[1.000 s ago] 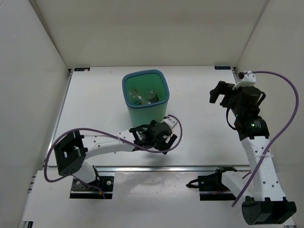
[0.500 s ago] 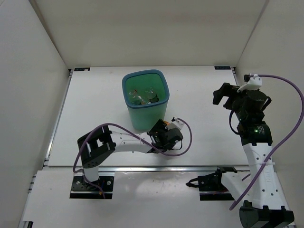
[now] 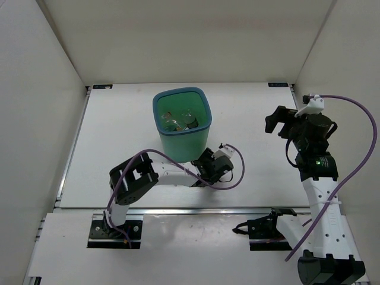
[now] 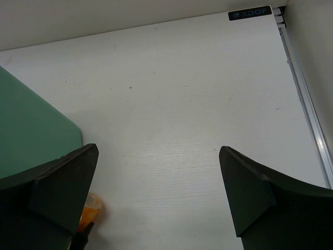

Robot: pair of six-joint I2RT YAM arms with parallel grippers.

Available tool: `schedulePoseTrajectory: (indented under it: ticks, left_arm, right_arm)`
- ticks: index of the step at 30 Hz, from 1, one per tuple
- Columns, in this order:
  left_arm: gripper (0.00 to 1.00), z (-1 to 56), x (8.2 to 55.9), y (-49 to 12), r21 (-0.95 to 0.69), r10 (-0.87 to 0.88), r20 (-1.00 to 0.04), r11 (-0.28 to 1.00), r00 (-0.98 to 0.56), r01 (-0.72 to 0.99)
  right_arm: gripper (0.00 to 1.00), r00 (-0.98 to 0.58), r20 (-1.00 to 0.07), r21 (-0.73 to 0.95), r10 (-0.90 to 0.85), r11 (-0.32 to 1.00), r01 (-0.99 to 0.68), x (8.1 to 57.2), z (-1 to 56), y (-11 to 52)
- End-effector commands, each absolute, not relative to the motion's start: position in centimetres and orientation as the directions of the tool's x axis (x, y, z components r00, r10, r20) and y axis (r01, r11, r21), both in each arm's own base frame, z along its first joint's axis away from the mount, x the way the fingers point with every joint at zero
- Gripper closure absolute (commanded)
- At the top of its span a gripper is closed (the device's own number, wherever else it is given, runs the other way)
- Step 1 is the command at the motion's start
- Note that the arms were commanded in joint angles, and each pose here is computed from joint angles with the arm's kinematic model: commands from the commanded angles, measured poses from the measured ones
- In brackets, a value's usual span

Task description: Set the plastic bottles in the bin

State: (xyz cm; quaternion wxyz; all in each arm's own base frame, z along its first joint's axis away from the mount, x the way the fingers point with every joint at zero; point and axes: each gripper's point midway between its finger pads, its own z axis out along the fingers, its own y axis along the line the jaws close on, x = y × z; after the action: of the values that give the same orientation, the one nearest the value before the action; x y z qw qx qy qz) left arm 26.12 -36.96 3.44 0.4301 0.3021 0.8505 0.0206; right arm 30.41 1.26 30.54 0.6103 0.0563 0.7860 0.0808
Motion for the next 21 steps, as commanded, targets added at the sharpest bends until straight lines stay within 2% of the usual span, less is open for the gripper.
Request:
schedulePoseTrajectory:
  ticks: [1, 6, 8, 11, 15, 18, 21]
  left_arm:
    - [0.41, 7.6, 25.3, -39.2, 0.246, 0.506, -0.762, 0.804, -0.404, 0.542]
    - [0.45, 15.5, 21.9, -42.7, 0.159, 0.504, -0.802, 0.698, -0.321, 0.698]
    - [0.45, 22.2, 20.8, -44.8, 0.056, 0.423, -0.855, 0.650, -0.300, 0.758]
    - [0.44, 30.1, 21.0, -44.4, 0.022, 0.312, -0.919, 0.648, -0.240, 0.761]
    - [0.35, 36.2, 25.0, -40.9, 0.024, 0.159, -0.974, 0.780, -0.161, 0.625]
    - [0.35, 37.3, 29.8, -36.6, 0.073, 0.141, -0.981, 0.906, -0.135, 0.417]
    - [0.40, 37.0, 34.8, -31.3, 0.094, 0.124, -0.984, 0.971, -0.130, 0.220]
  right_arm:
    - [0.00, -0.206, -0.965, 0.174, 0.162, 0.984, -0.041, 30.6, 31.6, 1.8]
    - [0.01, -0.188, -0.968, 0.171, 0.164, 0.985, -0.020, 30.6, 31.8, 1.2]
    - [0.01, -0.179, -0.969, 0.174, 0.169, 0.985, -0.014, 30.6, 31.8, 0.9]
    - [0.00, -0.163, -0.971, 0.175, 0.175, 0.985, 0.014, 30.3, 31.6, 0.0]
    - [0.01, -0.147, -0.971, 0.184, 0.188, 0.982, 0.043, 30.2, 31.6, -0.8]
    - [0.00, -0.165, -0.967, 0.187, 0.193, 0.981, 0.050, 30.1, 31.1, -0.8]
    - [0.01, -0.191, -0.957, 0.204, 0.219, 0.974, 0.095, 30.2, 30.1, -1.0]
